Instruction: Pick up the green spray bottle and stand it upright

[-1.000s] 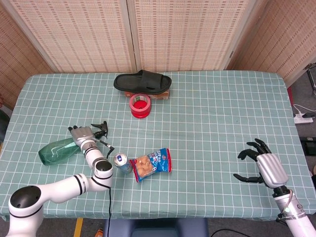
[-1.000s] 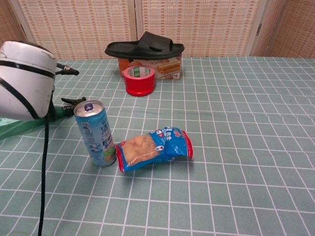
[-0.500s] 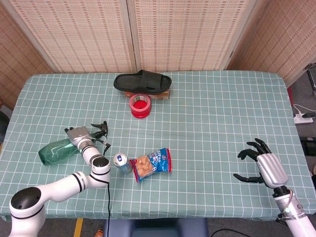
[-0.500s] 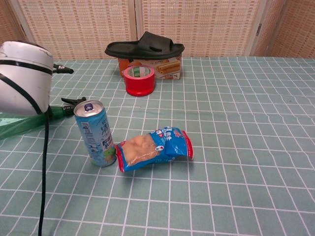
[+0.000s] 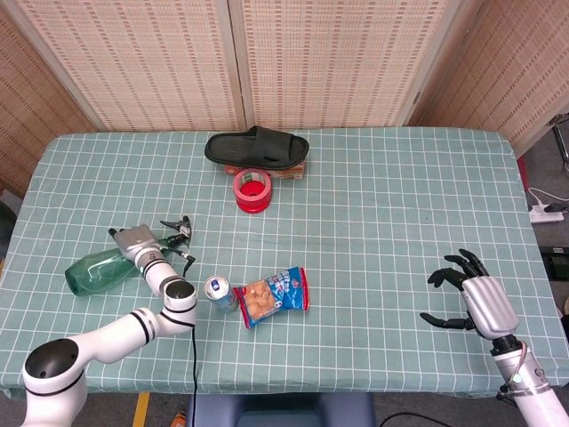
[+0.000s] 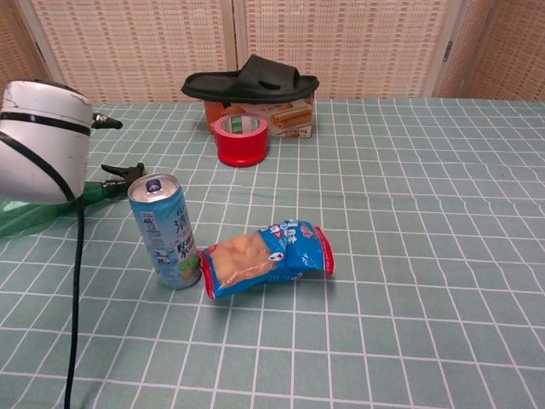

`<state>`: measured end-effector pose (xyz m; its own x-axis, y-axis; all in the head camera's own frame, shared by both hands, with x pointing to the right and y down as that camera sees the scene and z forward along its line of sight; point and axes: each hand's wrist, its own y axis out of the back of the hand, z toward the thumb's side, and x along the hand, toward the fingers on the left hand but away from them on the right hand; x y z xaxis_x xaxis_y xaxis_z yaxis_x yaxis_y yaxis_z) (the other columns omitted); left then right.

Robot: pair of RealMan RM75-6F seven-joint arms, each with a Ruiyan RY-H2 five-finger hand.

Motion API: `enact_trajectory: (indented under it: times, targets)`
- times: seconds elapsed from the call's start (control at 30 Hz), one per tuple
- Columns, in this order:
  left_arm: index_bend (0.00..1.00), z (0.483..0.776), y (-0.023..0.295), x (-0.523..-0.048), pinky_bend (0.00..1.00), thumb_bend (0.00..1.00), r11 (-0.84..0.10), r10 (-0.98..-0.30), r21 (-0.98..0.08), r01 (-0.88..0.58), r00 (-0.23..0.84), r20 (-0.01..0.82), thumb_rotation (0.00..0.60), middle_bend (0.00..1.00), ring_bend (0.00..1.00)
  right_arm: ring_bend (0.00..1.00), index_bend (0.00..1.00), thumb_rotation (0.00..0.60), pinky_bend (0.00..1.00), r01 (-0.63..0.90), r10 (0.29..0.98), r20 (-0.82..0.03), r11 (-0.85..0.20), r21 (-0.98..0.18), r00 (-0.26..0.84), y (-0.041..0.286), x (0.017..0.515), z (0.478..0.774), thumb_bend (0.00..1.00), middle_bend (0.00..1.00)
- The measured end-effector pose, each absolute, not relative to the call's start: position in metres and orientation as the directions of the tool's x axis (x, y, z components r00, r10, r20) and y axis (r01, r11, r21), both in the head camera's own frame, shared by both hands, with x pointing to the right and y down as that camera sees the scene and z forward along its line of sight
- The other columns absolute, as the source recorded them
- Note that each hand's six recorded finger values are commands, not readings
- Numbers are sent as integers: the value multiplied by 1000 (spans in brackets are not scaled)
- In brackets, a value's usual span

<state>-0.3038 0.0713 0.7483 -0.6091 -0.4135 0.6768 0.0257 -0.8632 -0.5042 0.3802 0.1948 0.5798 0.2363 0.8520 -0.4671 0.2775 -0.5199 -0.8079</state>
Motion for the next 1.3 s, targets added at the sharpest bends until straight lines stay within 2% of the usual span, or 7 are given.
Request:
enact_trajectory:
  times: [0.13,0.33,0.47,0.67,0.87,1.07,1.3]
  targets:
    - [467,741,62,-302,25,297,-842,-442,-540,17,-596,670,600,347,177,170,420,600,80,280,853,-466,-519,-808,235,195,380,580,0,464]
    - [553,717,33,-296,87,326,-738,-559,-674,-18,-544,626,600,446,266,170,412,600,87,280,856,-462,-514,-811,232,194,381,580,0,465]
    - [580,690,11,-287,107,331,-612,-665,-786,-90,-479,573,600,481,300,170,410,600,96,275,858,-458,-510,-815,232,194,380,580,0,465]
    - [597,658,-9,-280,116,331,-414,-786,-876,-246,-389,481,600,506,325,169,406,600,111,264,862,-453,-502,-824,227,194,379,580,0,465]
    - [588,642,-18,-275,116,329,-254,-847,-851,-459,-319,425,600,508,325,170,405,600,121,256,865,-450,-497,-829,219,194,379,581,0,464]
    - [585,647,-19,-272,114,329,-151,-879,-770,-620,-272,392,600,508,325,169,404,600,128,226,869,-450,-490,-842,207,194,380,582,0,465]
    - [587,665,-19,-282,114,327,-117,-890,-727,-677,-253,379,600,508,325,170,396,600,130,205,871,-450,-485,-850,197,194,378,583,0,465]
